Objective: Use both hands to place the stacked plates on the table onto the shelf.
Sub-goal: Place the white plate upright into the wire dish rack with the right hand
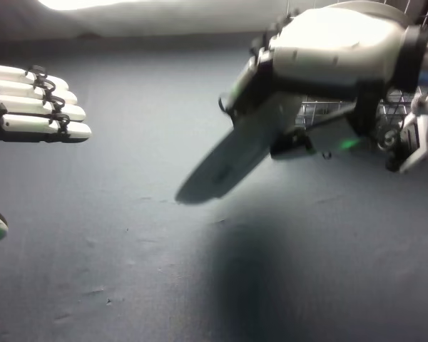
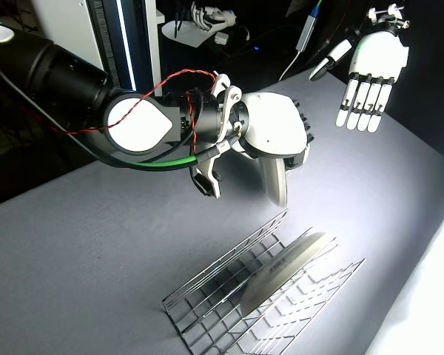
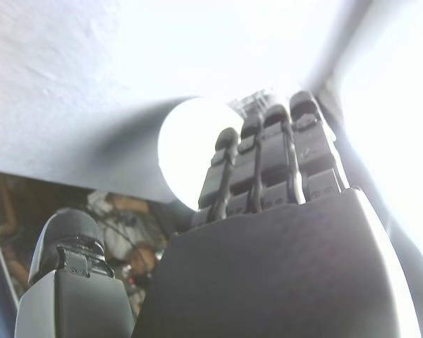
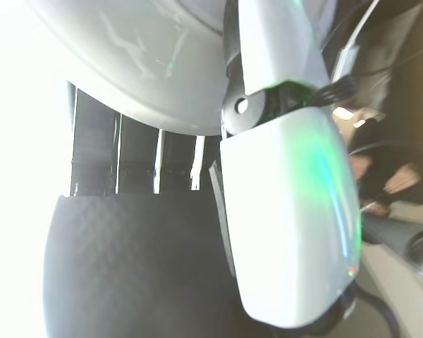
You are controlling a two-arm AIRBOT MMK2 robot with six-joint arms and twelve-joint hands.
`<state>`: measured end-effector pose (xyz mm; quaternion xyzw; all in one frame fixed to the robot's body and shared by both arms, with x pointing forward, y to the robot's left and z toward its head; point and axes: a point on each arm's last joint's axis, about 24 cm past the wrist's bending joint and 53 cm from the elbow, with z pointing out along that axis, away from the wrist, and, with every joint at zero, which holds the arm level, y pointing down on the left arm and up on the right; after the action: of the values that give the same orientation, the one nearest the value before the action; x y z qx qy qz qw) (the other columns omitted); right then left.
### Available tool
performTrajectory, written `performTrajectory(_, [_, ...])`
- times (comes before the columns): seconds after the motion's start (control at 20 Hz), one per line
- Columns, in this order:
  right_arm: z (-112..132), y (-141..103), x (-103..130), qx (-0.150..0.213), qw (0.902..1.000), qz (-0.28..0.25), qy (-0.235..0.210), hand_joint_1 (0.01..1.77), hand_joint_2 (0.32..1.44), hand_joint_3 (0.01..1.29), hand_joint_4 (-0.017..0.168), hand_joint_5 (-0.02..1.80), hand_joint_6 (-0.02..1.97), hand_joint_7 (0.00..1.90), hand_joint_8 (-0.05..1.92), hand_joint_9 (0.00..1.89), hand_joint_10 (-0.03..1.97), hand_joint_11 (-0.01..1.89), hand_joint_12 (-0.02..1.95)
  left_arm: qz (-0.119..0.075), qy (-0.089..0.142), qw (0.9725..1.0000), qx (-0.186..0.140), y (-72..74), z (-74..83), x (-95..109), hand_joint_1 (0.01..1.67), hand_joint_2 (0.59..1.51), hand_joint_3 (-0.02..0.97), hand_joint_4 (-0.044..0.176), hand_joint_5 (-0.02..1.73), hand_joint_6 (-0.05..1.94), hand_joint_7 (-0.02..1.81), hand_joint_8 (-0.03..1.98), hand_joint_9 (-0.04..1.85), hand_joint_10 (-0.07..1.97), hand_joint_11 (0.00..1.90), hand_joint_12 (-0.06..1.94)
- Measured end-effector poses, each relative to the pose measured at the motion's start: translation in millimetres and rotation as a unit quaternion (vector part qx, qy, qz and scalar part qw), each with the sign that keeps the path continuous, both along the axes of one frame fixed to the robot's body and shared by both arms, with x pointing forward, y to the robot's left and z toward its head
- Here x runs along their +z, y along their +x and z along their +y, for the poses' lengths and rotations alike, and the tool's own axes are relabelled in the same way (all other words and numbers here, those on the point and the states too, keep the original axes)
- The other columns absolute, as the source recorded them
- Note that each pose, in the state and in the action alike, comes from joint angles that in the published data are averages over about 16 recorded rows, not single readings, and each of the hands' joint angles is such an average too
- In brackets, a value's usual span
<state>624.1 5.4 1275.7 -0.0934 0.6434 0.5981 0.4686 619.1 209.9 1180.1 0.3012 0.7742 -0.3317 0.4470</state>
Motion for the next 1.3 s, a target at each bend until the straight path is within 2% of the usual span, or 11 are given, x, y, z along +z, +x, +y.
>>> performTrajectory(0.3, [-24.7,15.5,33.0,-0.037,0.9933,0.065,0.087,1.37,0.95,0.01,-0.002,0.99,0.96,1.13,0.68,1.0,1.03,0.92,1.24,-0.002,-0.002,1.0,0.0,0.9,5.5,3.3,0.01,1.015,0.019,-0.001,0.02,0.02,0.01,0.0,0.02,-0.05,0.01,0.0])
performTrajectory(0.7, [-63.5,37.3,55.8,-0.083,0.9694,0.144,0.181,1.38,0.95,0.01,-0.002,0.97,0.96,1.13,0.68,1.02,1.0,0.95,1.19,0.0,0.0,1.0,-0.007,0.8,3.8,1.5,0.01,1.014,0.019,-0.001,0.02,0.02,0.02,0.0,0.02,-0.05,0.01,0.0])
performTrajectory(1.0, [-90.9,51.6,54.4,-0.114,0.9561,0.172,0.208,1.38,0.95,0.01,-0.003,0.95,0.98,1.11,0.69,1.05,0.95,0.98,1.14,0.0,0.006,0.9998,-0.02,-2.3,-3.4,-2.6,0.01,1.015,0.019,-0.001,0.02,0.02,0.02,0.0,0.02,-0.05,0.01,0.0])
performTrajectory(1.3, [-114.8,65.0,41.9,-0.143,0.9516,0.177,0.206,1.39,0.95,0.01,-0.005,0.93,0.99,1.1,0.72,1.08,0.91,0.99,1.11,-0.002,0.009,0.9993,-0.037,-6.4,-11.8,-4.8,0.01,1.015,0.019,-0.001,0.02,0.02,0.02,0.0,0.02,-0.05,0.01,0.0])
